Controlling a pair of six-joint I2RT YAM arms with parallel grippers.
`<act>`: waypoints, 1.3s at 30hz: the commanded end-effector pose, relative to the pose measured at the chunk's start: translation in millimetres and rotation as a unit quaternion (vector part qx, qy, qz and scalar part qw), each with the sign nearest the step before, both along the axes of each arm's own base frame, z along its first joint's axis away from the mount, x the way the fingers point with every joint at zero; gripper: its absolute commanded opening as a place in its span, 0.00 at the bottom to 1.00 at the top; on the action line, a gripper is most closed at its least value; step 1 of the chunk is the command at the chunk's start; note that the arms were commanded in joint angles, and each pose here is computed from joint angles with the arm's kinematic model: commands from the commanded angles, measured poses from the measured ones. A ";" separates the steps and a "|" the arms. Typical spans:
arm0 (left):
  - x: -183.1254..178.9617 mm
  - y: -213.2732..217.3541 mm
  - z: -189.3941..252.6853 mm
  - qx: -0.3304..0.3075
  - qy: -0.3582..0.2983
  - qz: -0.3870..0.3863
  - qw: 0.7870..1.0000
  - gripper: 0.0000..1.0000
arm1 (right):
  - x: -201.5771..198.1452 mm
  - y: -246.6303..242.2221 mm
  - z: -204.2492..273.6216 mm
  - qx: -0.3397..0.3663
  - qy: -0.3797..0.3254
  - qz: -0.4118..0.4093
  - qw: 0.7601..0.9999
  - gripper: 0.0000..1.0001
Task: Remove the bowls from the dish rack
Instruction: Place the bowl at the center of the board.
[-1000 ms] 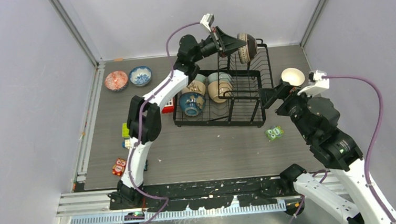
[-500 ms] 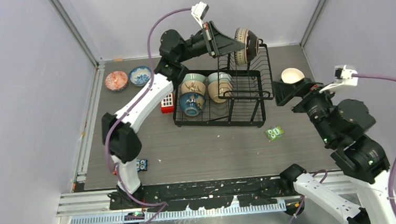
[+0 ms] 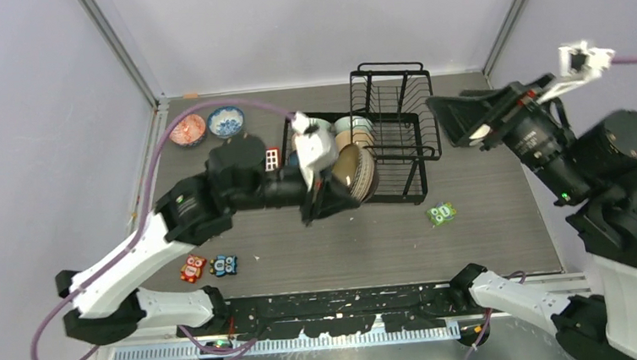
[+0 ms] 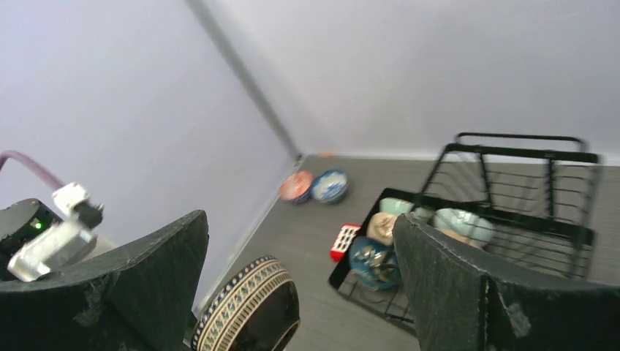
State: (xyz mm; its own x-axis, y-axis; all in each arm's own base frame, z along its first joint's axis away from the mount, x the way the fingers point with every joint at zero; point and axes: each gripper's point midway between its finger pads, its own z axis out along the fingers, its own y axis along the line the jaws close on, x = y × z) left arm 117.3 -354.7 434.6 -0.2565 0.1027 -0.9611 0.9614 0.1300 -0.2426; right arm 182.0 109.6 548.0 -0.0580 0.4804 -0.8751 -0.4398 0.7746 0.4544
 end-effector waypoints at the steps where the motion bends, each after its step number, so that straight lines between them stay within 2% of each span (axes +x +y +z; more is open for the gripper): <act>1: -7.6 48.0 -43.2 0.117 -0.204 0.033 0.971 0.00 | -2.6 66.7 -18.9 -0.052 0.065 0.147 0.986 0.99; 5: -18.5 71.9 -90.2 0.224 -0.280 0.033 0.933 0.00 | -0.4 106.2 -53.5 -0.121 0.143 0.205 0.961 0.96; 9: -28.4 89.0 -134.0 0.320 -0.340 0.012 0.884 0.00 | 0.8 121.6 -79.2 -0.176 0.182 0.209 0.945 0.95; 13: -37.7 99.7 -160.3 0.369 -0.388 -0.017 0.844 0.00 | -5.6 120.0 -99.2 -0.222 0.206 0.204 0.931 0.94; 16: -43.0 105.2 -177.0 0.391 -0.415 -0.046 0.820 0.00 | -16.9 115.6 -128.9 -0.273 0.238 0.201 0.910 0.92; 20: -53.7 105.8 -193.1 0.399 -0.436 -0.096 0.801 0.00 | -38.5 115.6 -162.2 -0.321 0.264 0.207 0.886 0.90; 24: -63.9 108.8 -203.7 0.396 -0.443 -0.143 0.792 0.00 | -59.6 122.3 -186.3 -0.364 0.276 0.212 0.864 0.88; 27: -73.2 111.3 -209.4 0.388 -0.445 -0.177 0.788 0.00 | -64.7 135.8 -202.7 -0.381 0.277 0.206 0.858 0.86; 33: -95.8 125.6 -223.9 0.393 -0.446 -0.246 0.765 0.00 | -64.4 168.7 -226.5 -0.372 0.272 0.210 0.863 0.80; 39: -113.6 131.8 -238.0 0.390 -0.459 -0.282 0.747 0.00 | -83.5 207.5 -249.3 -0.400 0.270 0.252 0.839 0.76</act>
